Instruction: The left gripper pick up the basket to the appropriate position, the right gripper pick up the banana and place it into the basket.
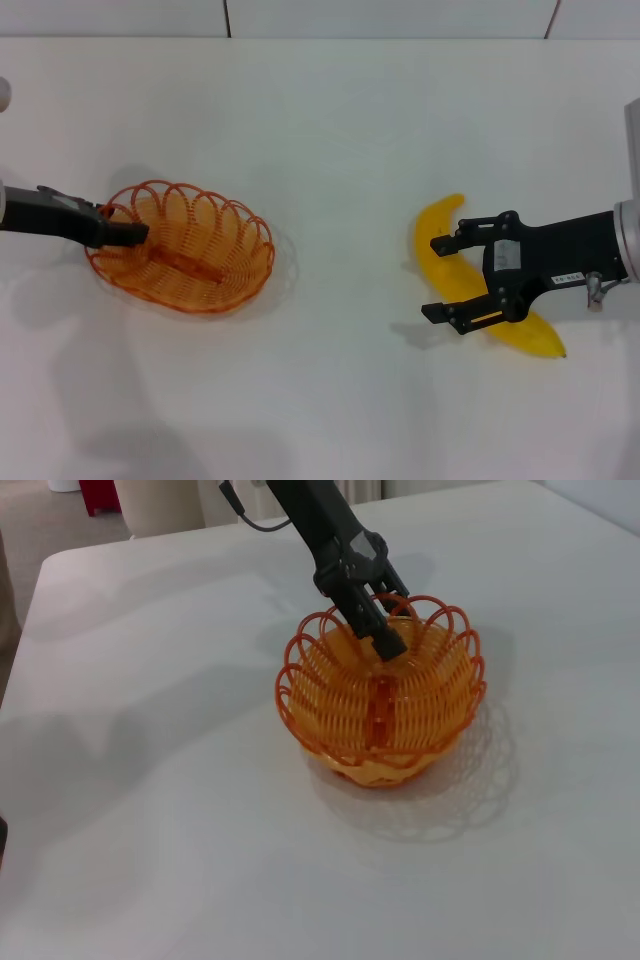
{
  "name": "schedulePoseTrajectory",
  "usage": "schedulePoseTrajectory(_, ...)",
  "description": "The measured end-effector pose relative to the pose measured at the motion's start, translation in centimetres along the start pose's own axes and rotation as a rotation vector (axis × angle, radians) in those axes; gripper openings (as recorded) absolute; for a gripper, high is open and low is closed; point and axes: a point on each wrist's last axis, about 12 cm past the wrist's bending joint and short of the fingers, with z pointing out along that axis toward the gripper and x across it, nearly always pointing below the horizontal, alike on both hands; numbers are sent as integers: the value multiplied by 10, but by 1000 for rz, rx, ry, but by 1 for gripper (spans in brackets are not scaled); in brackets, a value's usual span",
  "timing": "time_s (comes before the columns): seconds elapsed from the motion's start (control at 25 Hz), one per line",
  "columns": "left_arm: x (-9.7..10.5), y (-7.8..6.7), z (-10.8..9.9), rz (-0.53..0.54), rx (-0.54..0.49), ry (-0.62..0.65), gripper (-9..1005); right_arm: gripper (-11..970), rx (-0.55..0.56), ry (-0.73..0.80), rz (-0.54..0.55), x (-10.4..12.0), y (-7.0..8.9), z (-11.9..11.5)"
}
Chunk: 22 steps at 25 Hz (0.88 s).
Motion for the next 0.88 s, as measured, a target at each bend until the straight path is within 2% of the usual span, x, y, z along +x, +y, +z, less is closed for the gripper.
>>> schedulePoseTrajectory(0.32,1,0,1,2,2,5,606,879,1,0,4,-1,0,0)
schedulePoseTrajectory(0.64,-1,0,1,19,2,-5,416,879,0,1,4,-1,-1,0)
schedulePoseTrajectory(0.84,-1,0,1,22,-2,-2,180,879,0,1,5,-1,-1,0)
schedulePoseTrajectory(0.88,-1,0,1,21,-4,-4,167,879,0,1,5,-1,-1,0)
